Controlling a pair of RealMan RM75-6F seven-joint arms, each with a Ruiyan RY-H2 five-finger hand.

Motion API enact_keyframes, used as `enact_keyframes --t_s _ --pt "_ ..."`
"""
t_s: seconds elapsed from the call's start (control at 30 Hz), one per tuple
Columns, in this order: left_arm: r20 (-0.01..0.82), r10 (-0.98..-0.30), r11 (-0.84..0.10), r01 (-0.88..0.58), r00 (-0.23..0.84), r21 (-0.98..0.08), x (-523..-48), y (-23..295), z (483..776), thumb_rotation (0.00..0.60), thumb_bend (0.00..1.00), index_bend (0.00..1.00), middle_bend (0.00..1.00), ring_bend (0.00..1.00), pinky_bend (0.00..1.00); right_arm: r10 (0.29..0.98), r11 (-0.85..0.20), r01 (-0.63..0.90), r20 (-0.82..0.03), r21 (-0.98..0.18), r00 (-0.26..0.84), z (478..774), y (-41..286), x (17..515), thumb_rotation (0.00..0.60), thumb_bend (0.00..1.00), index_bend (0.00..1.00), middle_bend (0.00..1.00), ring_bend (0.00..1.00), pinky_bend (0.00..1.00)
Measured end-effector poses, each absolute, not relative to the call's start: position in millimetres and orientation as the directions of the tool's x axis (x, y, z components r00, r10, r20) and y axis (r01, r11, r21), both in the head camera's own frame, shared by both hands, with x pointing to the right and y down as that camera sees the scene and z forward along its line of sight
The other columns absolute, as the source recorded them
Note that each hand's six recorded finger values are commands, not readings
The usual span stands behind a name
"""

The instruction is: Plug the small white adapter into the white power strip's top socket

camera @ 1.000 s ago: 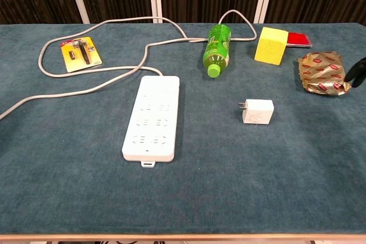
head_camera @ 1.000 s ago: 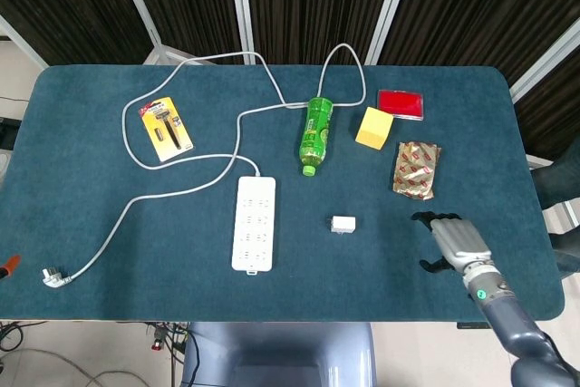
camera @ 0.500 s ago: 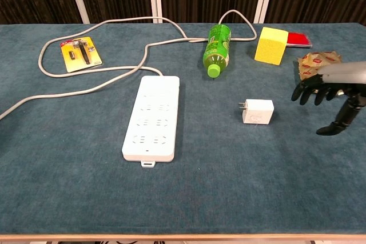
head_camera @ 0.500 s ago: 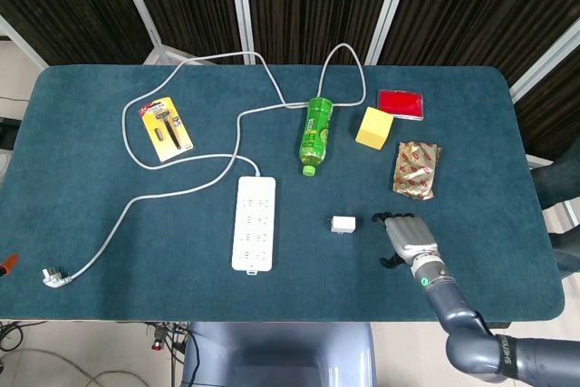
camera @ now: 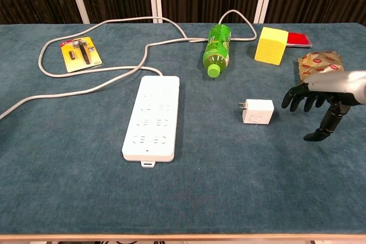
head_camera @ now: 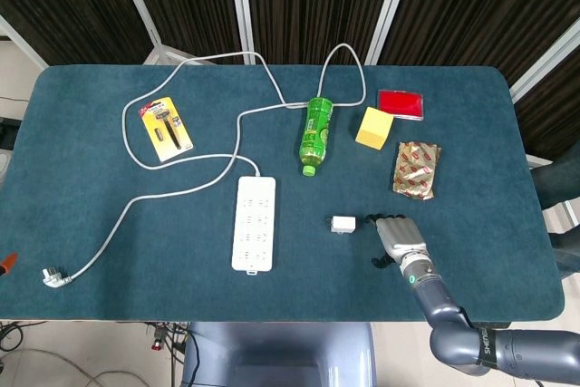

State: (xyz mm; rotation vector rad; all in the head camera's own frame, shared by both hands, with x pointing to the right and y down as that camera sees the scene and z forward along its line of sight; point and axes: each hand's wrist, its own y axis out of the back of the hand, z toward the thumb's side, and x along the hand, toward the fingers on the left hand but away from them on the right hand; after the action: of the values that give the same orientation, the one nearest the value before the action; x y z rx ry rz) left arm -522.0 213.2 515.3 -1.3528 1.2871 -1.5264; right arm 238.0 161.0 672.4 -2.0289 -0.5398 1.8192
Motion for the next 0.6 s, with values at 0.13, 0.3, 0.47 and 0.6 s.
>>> enact_keyframes --t_s 0.13,0.3,0.47,0.6 --pt "0.264 -0.944 -0.249 -0.099 -0.198 -0.964 -522.2 213.0 515.6 0.6 0.1 0.15 0.0 0.0 0.0 0.502 -0.865 0.044 -0.858 -0.5 0.109 671.5 162.8 234.3 0.6 0.33 0.23 0.22 0.24 0.19" --pt "0.268 -0.942 -0.253 -0.097 -0.2 -0.963 -522.2 212.6 516.9 0.6 0.1 0.15 0.0 0.0 0.0 0.494 -0.869 0.061 -0.86 -0.491 0.127 669.5 165.4 228.4 0.6 0.33 0.23 0.22 0.24 0.19" --pt "0.267 -0.942 -0.252 -0.097 -0.202 -0.963 -522.3 212.5 516.8 0.6 0.1 0.15 0.0 0.0 0.0 0.494 -0.869 0.072 -0.859 -0.489 0.132 670.2 164.8 225.0 0.6 0.33 0.23 0.22 0.24 0.19" --pt "0.267 -0.941 -0.252 -0.098 -0.206 -0.963 -523.1 212.5 516.8 0.6 0.1 0.15 0.0 0.0 0.0 0.496 -0.868 0.079 -0.858 -0.49 0.131 671.6 163.0 223.6 0.6 0.33 0.24 0.22 0.24 0.19"
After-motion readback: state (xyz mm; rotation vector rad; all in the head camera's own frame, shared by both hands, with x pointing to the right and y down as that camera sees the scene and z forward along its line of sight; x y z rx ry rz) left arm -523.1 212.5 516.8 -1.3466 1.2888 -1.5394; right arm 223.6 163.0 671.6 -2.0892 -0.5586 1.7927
